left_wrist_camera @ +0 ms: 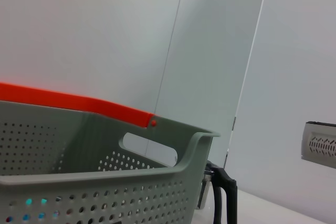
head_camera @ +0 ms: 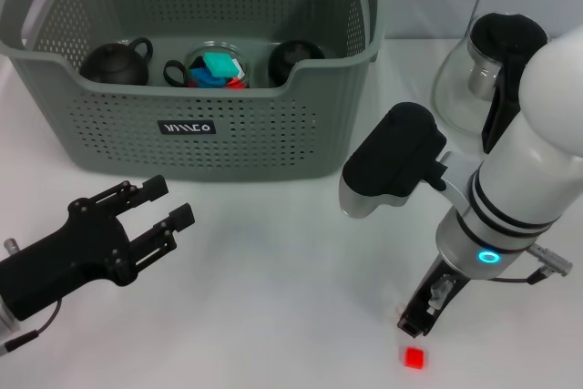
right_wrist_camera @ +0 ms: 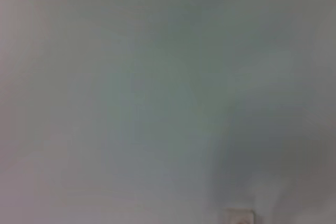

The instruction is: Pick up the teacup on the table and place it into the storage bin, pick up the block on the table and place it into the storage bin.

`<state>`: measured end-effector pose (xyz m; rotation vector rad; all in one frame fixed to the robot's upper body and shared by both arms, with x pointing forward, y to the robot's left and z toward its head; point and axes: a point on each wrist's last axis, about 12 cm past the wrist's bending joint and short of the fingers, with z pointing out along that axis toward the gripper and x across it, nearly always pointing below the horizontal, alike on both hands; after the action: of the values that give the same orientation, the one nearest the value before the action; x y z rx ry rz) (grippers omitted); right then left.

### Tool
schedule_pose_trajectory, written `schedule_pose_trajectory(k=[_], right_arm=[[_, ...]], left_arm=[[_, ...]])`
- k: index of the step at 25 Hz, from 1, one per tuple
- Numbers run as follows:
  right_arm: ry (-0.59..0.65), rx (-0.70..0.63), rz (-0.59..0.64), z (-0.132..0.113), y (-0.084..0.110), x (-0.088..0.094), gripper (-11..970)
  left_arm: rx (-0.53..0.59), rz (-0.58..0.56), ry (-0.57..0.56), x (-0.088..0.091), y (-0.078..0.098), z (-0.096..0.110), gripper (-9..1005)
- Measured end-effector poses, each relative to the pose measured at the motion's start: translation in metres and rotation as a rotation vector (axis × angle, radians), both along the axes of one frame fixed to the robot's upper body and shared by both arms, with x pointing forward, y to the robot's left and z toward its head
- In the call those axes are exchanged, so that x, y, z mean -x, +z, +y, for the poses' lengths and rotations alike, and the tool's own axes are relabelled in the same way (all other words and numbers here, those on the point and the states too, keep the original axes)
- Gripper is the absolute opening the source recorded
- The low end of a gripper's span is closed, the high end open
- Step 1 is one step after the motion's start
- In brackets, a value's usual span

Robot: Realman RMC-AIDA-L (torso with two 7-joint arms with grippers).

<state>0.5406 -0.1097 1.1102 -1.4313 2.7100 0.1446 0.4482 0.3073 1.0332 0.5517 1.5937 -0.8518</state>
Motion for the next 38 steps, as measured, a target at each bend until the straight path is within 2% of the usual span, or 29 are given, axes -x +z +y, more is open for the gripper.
schedule_pose_trajectory(k=[23,28,33,38], right_arm=[[0.034,0.02,0.003,0.006,-0.007,0.007,343],[0.027,0.015,0.0,0.007,-0.005,0.007,278],[0.024,-0.019,-0.033,0.008,0.008,0.007,214],[-0.01,-0.134,-0.102,-0.004,0.043,-0.001,210]], left_arm=[[0.0,0.0,0.0,0.0,0.0,0.0,541],[0.0,0.0,0.0,0.0,0.0,0.0,541],[0.0,0.001,0.001,0.0,0.0,0.0,541],[0.001,0.002,0.002,0.001,0.0,0.0,541]])
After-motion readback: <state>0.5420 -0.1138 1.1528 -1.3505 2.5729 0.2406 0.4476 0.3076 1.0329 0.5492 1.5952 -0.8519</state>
